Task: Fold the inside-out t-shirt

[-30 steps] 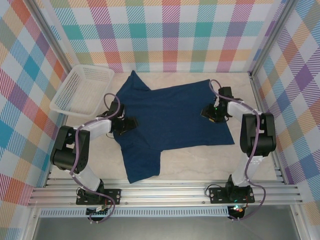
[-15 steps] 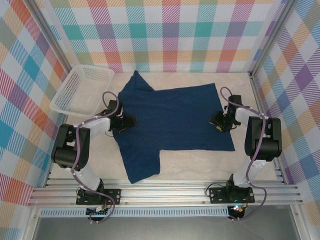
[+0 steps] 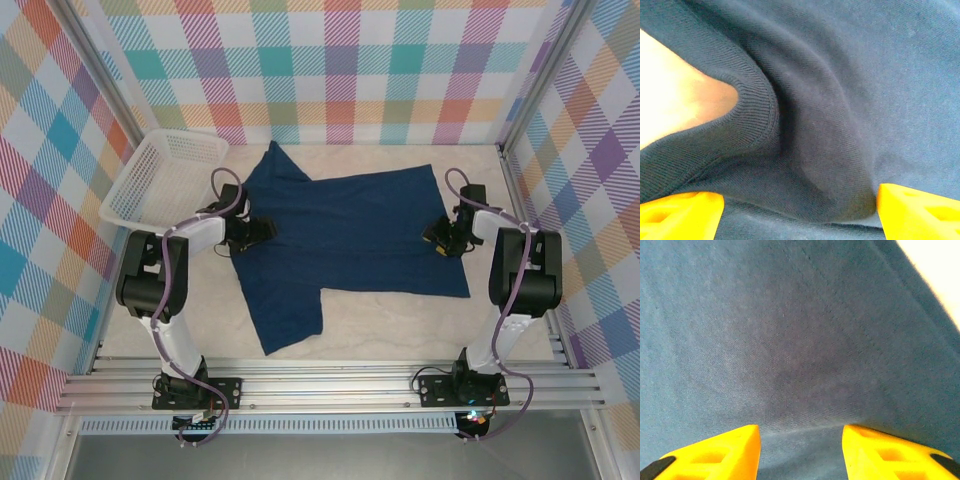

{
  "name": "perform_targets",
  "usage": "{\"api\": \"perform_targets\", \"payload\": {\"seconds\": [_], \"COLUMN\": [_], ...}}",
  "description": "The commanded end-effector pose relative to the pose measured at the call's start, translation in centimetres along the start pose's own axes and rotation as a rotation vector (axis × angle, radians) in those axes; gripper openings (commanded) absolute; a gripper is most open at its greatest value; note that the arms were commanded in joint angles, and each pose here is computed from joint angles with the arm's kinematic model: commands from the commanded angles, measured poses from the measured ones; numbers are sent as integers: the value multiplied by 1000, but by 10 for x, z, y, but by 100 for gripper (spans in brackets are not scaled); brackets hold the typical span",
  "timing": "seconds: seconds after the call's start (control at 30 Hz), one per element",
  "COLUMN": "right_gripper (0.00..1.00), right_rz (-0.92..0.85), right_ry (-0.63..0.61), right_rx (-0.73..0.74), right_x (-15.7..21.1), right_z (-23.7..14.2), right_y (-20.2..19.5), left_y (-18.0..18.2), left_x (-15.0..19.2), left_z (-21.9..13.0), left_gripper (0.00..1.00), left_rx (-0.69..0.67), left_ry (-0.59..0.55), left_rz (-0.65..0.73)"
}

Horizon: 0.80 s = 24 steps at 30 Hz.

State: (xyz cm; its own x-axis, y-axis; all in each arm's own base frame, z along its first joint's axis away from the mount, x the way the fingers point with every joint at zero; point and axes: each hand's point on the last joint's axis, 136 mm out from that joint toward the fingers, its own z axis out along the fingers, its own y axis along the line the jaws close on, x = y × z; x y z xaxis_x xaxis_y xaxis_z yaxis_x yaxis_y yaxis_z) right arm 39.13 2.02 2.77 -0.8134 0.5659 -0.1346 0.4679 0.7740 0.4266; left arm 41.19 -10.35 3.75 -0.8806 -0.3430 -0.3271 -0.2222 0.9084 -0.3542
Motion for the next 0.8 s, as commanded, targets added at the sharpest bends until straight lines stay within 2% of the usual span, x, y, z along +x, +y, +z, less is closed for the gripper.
{"api": "perform_targets", "payload": {"seconds": [0.0,0.13,0.23,0.43,0.57,0.77], "right_gripper": [48,49,51,52,51,50], "right_rz": [-41,-111,-217,-228,-174,-115], "right_ry": [-38,-73,-119,-195,-218,-221], "right_rx": [-48,-131,-195,-308,-330,-330], "right_x": [-7,-5,-7,-52,-86,-116], "right_z": [-18,-35,-41,-26,2,40], "right_y": [14,43,78,128,143,151], "left_y": [20,32,29,-7,-31,-39], "left_x": [18,39,36,-26,-65,-103], "left_z": [-21,-28,-36,-50,-32,8], "left_gripper": [81,81,82,82,82,81], "left_rx": [-43,-62,-55,30,92,70], "left_ry": [18,28,10,-141,-193,-191], "left_rz": [-7,-24,-21,-17,-12,2]}}
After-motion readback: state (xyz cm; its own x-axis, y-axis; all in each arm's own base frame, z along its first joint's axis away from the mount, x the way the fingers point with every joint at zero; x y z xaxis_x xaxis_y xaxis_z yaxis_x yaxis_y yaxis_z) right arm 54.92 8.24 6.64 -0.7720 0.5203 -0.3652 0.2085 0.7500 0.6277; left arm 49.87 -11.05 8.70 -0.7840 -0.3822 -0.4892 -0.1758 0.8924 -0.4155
